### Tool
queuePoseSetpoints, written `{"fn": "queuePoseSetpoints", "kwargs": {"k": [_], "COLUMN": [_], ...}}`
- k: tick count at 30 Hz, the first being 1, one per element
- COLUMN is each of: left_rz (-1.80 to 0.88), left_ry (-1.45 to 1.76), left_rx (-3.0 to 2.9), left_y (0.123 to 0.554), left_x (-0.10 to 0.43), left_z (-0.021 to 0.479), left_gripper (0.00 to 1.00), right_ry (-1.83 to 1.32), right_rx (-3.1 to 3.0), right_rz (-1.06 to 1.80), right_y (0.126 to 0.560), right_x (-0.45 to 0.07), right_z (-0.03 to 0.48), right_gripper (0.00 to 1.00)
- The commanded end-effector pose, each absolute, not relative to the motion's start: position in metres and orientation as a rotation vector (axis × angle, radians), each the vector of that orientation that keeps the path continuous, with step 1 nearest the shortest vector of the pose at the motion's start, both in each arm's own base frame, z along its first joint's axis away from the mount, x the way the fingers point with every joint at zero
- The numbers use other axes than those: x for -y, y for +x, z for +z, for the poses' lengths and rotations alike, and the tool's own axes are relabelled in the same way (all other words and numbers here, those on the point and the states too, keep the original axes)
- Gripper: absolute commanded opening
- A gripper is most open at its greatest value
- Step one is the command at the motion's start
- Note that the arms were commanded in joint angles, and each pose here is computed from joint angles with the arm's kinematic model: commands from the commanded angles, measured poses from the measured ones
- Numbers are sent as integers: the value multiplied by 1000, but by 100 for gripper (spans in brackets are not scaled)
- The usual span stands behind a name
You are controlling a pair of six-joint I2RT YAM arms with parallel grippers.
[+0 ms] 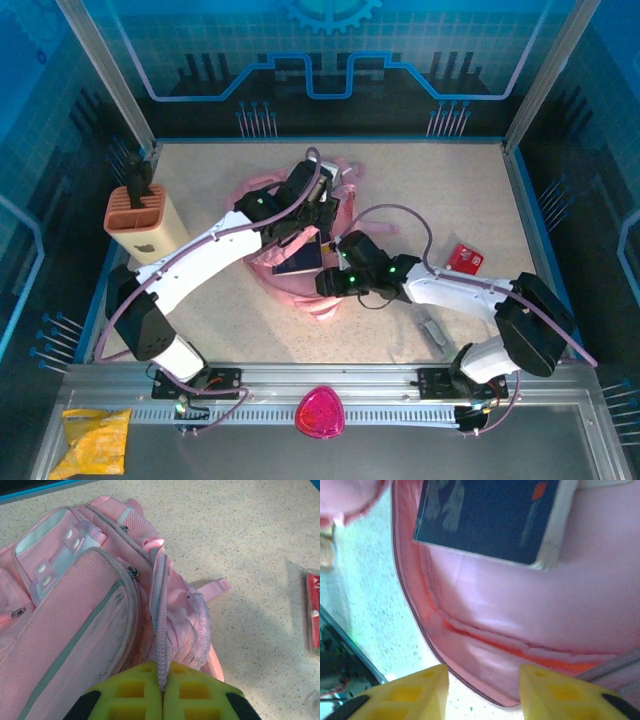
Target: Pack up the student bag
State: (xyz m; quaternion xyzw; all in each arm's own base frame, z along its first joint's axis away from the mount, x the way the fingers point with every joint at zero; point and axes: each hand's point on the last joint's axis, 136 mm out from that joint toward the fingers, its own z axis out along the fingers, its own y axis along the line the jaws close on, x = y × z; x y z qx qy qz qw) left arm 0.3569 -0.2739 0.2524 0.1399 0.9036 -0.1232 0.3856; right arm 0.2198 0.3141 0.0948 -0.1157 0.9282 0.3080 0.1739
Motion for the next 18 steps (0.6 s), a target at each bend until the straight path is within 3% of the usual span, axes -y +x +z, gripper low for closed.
{"fn": "queuePoseSetpoints", "kwargs": {"k": [1, 10, 18], "left_rz": [-413, -435, -436], "left_ry": [272, 262, 249], "left_rx": [-2178, -2178, -2187], "left_y": [361, 359, 359], "left_x": [273, 274, 272], "left_z": [297, 301, 300], "left_gripper": [0, 0, 0], "right_ry": [-310, -232, 34], "right_rx": [-2610, -2465, -2282], "right_rz": [886, 926, 846], "right_y": [225, 266, 346], "right_x": [-331, -359, -333], "right_z": [86, 82, 103], "right_gripper": [31, 14, 12]}}
